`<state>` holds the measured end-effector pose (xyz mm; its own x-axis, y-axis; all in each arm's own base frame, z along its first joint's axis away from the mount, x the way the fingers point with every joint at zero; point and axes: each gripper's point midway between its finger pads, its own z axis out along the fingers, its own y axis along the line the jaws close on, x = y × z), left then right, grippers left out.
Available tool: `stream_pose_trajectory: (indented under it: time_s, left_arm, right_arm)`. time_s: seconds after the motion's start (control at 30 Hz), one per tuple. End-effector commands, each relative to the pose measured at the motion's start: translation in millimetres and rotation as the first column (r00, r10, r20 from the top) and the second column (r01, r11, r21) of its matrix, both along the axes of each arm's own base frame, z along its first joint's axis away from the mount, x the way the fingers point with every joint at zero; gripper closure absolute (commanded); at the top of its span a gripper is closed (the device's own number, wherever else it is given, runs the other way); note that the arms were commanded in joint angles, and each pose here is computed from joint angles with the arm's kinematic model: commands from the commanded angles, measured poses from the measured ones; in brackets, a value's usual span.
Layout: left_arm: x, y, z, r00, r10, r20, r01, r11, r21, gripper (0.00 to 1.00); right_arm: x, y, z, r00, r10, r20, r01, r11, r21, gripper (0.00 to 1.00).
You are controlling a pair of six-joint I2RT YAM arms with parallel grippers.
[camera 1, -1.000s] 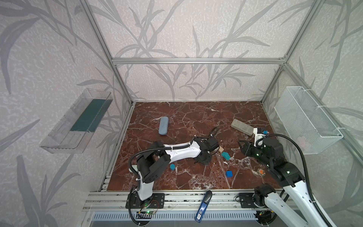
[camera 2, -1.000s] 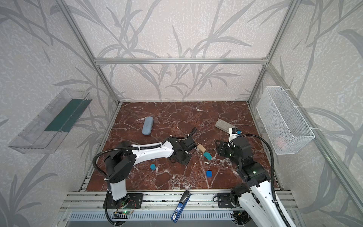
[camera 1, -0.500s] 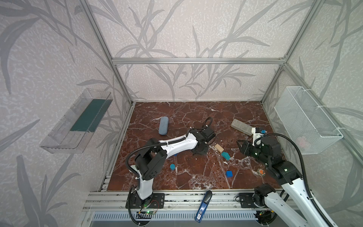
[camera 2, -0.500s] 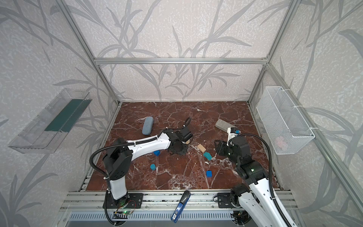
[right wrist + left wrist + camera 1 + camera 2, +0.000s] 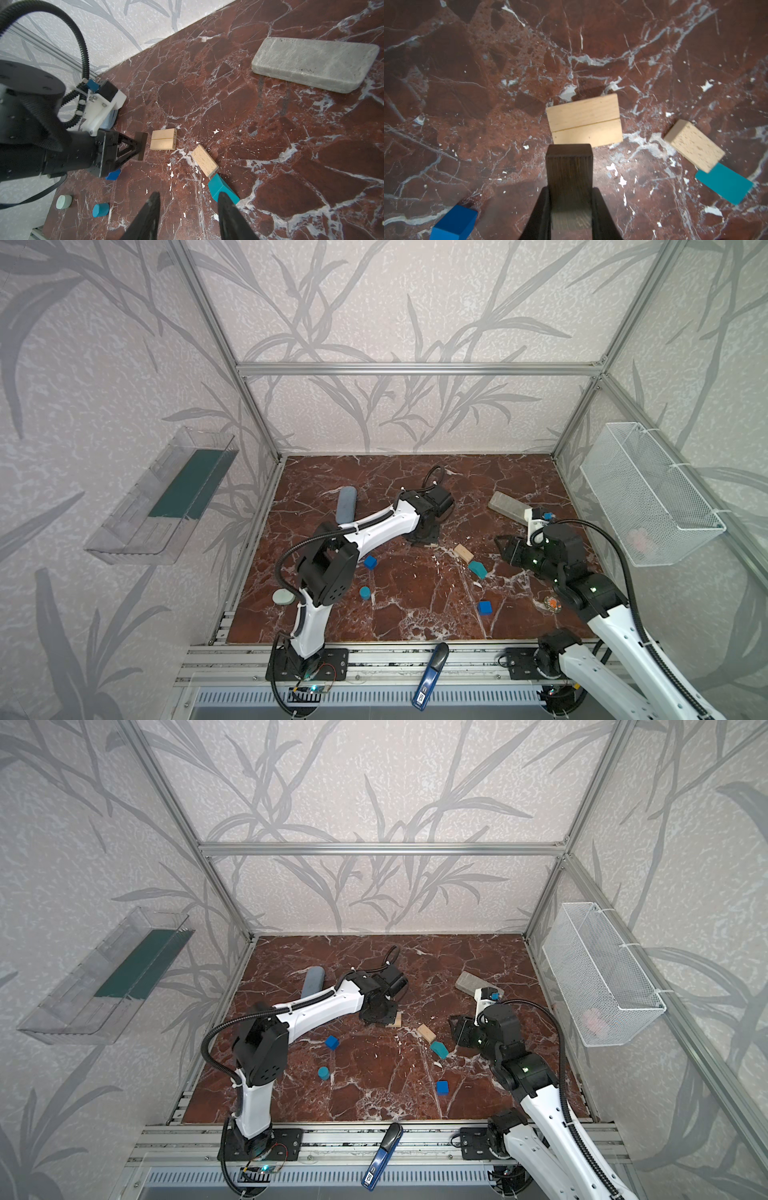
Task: Build the wood block tower
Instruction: 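Lift the dark brown block and carry it over the wooden stack with the left gripper, then lower the dark brown block onto the top of the wooden stack with the left gripper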
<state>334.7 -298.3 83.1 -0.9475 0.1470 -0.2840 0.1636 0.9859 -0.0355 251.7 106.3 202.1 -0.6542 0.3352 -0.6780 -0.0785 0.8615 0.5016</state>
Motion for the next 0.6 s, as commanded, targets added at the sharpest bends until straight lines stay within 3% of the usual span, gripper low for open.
stream_pose_trajectory:
  time_s: [0.0, 0.57]
  left_arm:
    - [5, 6, -4, 0.998, 0.055, -0.042, -0.054, 0.998, 0.015, 0.98]
    - [18, -7, -22, 0.989, 0.122, -0.084, -0.121, 0.993, 0.012, 0.98]
  right_arm:
    - [4, 3, 2, 1.0, 0.006, 0.015, -0.006, 1.0, 0.015, 0.54]
    - [9, 5, -7, 1.0, 0.011, -0.001, -0.011, 1.0, 0.008, 0.54]
